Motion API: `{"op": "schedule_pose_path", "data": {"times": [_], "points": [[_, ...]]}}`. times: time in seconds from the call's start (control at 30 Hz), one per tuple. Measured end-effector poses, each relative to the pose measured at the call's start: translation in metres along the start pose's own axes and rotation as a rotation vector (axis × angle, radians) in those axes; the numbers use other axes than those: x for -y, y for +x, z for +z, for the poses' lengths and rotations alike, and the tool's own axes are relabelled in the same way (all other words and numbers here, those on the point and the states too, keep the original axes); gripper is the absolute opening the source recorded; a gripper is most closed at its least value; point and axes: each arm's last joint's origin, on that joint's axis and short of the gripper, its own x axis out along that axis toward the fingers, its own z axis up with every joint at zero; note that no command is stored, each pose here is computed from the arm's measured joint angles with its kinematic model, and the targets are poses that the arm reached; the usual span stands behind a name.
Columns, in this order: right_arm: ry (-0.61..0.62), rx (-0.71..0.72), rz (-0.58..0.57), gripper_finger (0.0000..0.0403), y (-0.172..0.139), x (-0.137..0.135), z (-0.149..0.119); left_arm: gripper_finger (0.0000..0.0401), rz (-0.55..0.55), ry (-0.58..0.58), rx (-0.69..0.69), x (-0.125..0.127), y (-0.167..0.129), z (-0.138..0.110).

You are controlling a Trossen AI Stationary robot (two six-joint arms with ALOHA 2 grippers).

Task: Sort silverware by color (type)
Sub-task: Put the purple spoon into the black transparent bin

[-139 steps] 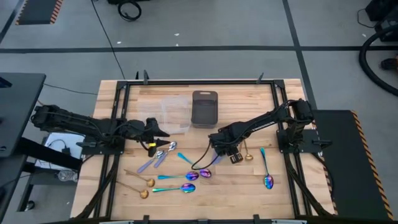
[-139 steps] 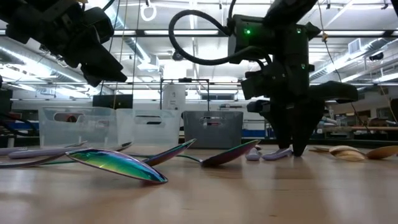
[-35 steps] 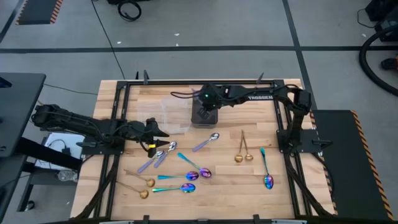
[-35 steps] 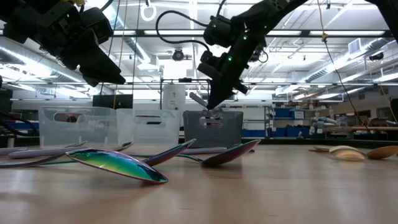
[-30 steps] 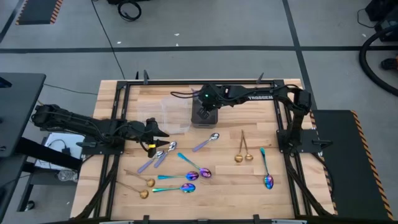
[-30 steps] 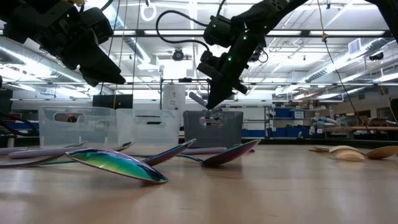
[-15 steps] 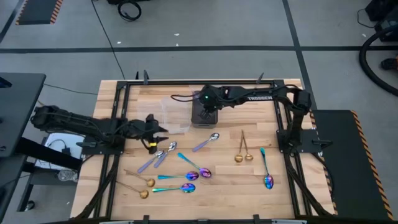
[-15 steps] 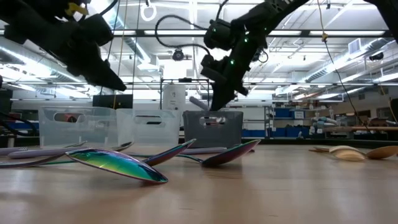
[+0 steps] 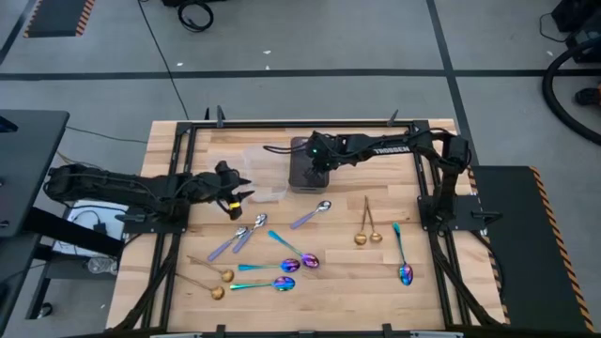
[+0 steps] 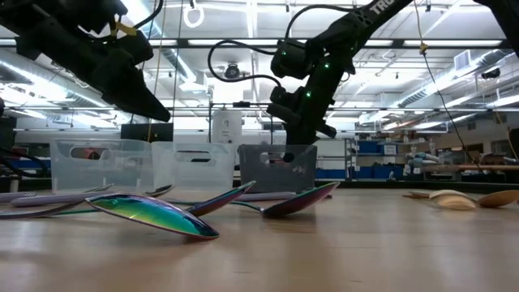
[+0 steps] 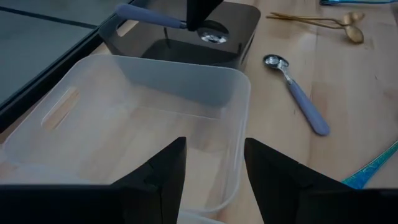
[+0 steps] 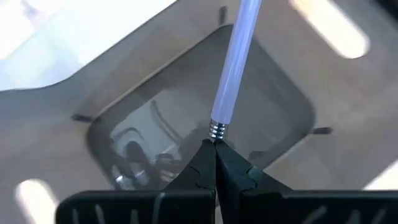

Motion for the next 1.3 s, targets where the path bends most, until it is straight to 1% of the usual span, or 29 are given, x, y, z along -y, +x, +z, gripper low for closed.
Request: {"op": "schedule_pose_path", "data": {"times": [0.1,0.33,0.47,0.67,0.8,1.0,1.1,1.23,1.3], "points": [[0.012,-0.003,0.027,0.0004,0.000,-0.001,0.000,0.0171,-0.001,0.000,0.000,0.000,0.000,0.000],[0.014,0.002,0.032,0.0007,0.000,-0.002,0.001,0.0171,-0.003,-0.002,0.000,0.000,0.000,0.000],[-0.001,0.005,0.036,0.0027,0.000,-0.003,0.000,0.0171,-0.004,-0.026,0.000,0.000,0.000,0.000],[-0.002,0.004,0.035,0.0063,0.000,-0.003,0.001,0.0171,-0.004,-0.027,0.000,0.000,0.000,0.000],[-0.001,0.003,0.034,0.0069,0.000,-0.001,0.001,0.0171,-0.004,-0.036,0.000,0.000,0.000,0.000],[0.000,-0.008,0.093,0.0069,-0.002,-0.001,0.003,0.0171,-0.005,-0.083,0.000,0.000,0.000,0.000],[-0.078,0.012,0.117,0.0069,-0.007,-0.010,0.007,0.0171,-0.005,-0.087,-0.001,0.000,0.000,0.000],[-0.242,0.083,0.164,0.0069,-0.020,-0.032,0.012,0.0171,-0.005,-0.101,-0.002,0.000,0.000,0.000],[-0.344,0.121,0.187,0.0069,-0.026,-0.043,0.011,0.0171,-0.005,-0.100,-0.004,0.000,0.000,0.000]]}}
